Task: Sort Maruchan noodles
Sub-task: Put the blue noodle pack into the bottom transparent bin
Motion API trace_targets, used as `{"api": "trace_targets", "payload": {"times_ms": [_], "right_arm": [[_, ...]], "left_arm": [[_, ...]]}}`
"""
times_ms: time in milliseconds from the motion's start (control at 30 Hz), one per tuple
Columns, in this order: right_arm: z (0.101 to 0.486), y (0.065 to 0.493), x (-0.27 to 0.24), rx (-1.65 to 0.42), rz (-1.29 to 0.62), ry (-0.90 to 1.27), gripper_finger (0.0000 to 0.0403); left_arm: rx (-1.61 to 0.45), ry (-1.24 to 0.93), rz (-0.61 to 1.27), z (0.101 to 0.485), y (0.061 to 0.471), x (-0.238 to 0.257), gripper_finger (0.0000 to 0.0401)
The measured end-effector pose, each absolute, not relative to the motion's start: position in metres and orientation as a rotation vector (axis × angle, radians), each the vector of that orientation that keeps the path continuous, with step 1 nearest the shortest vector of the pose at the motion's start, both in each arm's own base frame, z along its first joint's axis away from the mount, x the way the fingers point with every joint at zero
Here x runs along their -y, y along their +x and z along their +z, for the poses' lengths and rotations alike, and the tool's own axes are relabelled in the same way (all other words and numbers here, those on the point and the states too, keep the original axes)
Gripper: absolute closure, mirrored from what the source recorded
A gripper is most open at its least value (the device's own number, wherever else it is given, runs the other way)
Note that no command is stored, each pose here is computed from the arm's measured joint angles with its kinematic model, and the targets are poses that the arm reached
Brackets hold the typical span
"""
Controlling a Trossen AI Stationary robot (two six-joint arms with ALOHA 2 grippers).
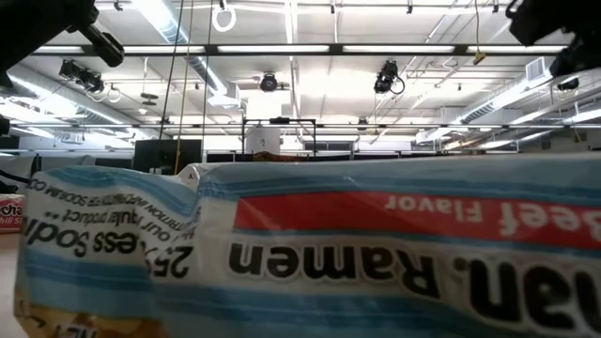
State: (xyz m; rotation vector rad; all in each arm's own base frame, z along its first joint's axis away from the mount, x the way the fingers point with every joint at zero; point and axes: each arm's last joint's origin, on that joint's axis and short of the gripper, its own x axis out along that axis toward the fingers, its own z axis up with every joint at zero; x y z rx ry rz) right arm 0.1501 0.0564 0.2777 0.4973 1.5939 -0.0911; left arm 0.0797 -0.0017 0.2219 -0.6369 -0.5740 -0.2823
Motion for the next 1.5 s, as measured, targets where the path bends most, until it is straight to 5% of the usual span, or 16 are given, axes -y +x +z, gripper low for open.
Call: {"api": "trace_targets", "payload": {"times_ms": [333,467,667,1000,1267,1500], "right_arm": [[0.311,0.182,-0.029,-1.166,-0.394,0.367,0.029],[0.293,0.203,-0.01,-1.234,-0.492,0.266,0.029],[0.253,0.233,0.051,-1.362,-0.798,0.502,0.0279],[0.214,0.233,0.121,-1.531,-0.784,0.651,0.0207],[0.18,0.214,0.142,-1.63,-0.757,0.671,0.0207],[0.16,0.223,0.157,-1.509,-0.727,0.739,0.0208]], "left_arm": [[0.59,-0.545,-0.232,0.222,0.08,0.001,0.0376],[0.591,-0.55,-0.233,0.222,0.08,0.001,0.0376],[0.594,-0.552,-0.227,0.222,0.08,0.001,0.0376],[0.597,-0.556,-0.22,0.222,0.08,0.001,0.0376],[0.598,-0.555,-0.216,0.222,0.08,0.001,0.0376],[0.613,-0.569,-0.17,0.222,0.08,-0.001,0.0376]]}}
